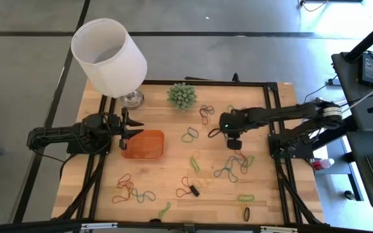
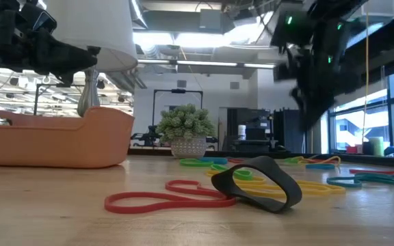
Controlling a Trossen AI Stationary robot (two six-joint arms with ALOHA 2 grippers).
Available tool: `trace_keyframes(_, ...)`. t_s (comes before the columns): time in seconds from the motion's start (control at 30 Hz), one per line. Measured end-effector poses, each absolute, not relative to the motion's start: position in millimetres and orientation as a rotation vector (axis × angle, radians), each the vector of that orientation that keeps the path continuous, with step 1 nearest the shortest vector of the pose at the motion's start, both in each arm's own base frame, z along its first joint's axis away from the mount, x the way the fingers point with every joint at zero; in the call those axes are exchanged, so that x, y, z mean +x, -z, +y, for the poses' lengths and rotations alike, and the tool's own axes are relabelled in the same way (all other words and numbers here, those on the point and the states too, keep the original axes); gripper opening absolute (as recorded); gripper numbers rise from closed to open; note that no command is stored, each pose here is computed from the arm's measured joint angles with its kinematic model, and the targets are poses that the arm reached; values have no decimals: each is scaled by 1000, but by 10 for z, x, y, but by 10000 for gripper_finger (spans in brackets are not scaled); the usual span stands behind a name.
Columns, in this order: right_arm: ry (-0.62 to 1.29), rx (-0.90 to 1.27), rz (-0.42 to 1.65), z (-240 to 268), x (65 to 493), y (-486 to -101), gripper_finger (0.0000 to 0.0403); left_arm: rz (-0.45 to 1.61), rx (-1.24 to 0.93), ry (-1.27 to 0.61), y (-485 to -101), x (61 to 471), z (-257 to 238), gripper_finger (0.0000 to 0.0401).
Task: Pick and place rubber bands into bin
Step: Put the blue rubber band into the orange bin
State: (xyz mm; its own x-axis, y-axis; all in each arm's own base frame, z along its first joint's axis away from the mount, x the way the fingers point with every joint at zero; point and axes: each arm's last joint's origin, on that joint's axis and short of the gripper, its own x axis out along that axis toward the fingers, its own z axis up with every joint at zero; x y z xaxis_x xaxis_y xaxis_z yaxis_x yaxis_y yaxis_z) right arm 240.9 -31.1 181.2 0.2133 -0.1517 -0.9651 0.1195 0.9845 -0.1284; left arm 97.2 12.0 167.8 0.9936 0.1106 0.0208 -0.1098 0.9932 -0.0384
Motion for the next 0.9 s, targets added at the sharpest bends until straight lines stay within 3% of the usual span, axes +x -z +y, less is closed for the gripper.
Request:
trace_keyframes(0.2,117,-89,1538,-318,2470,-1457,117,-23,-37,-110,-1678,972,119,114)
trace_keyframes(0.43,46,-168,1554,-327,2551,-1304,120,-23,-37,-110,-1678,972,119,114)
trace_keyframes(0.53,19,-189,1562,-327,2560,-1282,96,-23,-37,-111,-1679,972,120,114)
trace_keyframes(0.7,19,-185,1546,-327,2570,-1287,13,-23,-37,-110,-1678,972,119,114)
trace_keyframes(0.9,41,-194,1577,-338,2609,-1369,4,-23,-37,-110,-1678,973,119,114)
